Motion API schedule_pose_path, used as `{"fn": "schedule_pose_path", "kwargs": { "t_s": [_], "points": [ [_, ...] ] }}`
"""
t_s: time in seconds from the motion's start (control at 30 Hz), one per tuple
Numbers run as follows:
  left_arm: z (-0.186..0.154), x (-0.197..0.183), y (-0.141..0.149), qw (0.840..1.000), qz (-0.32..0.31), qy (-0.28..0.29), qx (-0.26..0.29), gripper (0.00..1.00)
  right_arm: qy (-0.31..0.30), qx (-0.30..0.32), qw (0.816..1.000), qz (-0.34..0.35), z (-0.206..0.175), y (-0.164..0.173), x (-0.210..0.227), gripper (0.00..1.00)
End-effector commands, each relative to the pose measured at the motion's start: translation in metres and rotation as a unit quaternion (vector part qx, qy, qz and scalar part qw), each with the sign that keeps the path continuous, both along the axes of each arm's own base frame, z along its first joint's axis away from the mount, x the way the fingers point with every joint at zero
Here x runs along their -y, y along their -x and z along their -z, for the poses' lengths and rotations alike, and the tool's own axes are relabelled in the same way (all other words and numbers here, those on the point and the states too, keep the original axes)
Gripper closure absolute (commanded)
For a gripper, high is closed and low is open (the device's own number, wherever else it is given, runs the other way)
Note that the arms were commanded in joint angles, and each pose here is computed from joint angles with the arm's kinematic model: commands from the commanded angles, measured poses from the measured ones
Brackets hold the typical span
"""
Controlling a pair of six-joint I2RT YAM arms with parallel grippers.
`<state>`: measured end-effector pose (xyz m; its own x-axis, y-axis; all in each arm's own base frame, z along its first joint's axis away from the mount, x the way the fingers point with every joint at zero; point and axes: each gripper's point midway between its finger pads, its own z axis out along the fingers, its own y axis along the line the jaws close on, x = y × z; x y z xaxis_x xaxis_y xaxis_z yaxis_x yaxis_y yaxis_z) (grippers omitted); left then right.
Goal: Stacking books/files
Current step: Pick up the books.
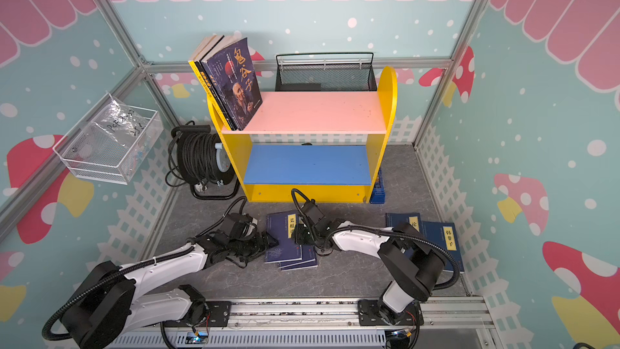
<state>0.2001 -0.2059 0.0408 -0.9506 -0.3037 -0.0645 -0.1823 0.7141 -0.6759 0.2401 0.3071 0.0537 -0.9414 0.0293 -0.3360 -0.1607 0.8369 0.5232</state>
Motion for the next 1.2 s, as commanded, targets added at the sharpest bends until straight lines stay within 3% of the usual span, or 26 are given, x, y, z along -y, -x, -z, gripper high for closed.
{"fn": "schedule_pose_path", "kwargs": {
  "t_s": [0.0, 0.23, 0.37, 0.47, 0.57, 0.77, 0.87, 0.93, 1.17],
  "points": [
    [-0.002, 0.006, 0.001, 1.0, 0.008, 0.028, 0.009, 0.17, 0.039, -0.04, 0.998, 0.001, 0.028, 0.014, 0.012, 0.59],
    [-0.015, 0.026, -0.004, 0.995, 0.022, 0.098, 0.018, 0.23, 0.051, -0.05, 0.997, 0.002, 0.038, 0.018, 0.016, 0.6],
    [-0.016, 0.026, -0.004, 0.996, 0.023, 0.089, 0.015, 0.35, 0.061, -0.055, 0.997, 0.003, 0.045, 0.021, 0.02, 0.6],
    [-0.023, 0.022, -0.006, 0.996, 0.021, 0.08, 0.025, 0.38, 0.063, -0.058, 0.996, 0.005, 0.048, 0.021, 0.021, 0.6],
    [-0.031, 0.02, -0.007, 0.997, 0.02, 0.072, 0.037, 0.5, 0.059, -0.055, 0.997, 0.004, 0.047, 0.02, 0.019, 0.6],
    [-0.043, 0.019, -0.012, 0.996, 0.012, 0.07, 0.046, 0.84, 0.042, -0.037, 0.998, -0.002, 0.033, 0.009, 0.006, 0.6],
    [-0.047, 0.017, -0.013, 0.996, 0.003, 0.071, 0.048, 0.93, 0.034, -0.032, 0.999, -0.006, 0.027, 0.004, -0.001, 0.59],
    [-0.052, 0.017, -0.014, 0.996, -0.001, 0.071, 0.051, 1.0, 0.026, -0.026, 0.999, -0.007, 0.02, 0.001, -0.005, 0.54],
    [-0.104, 0.013, -0.017, 0.993, 0.016, 0.059, 0.1, 1.0, 0.006, 0.052, 0.999, 0.0, -0.039, -0.023, -0.011, 0.31]
  ]
}}
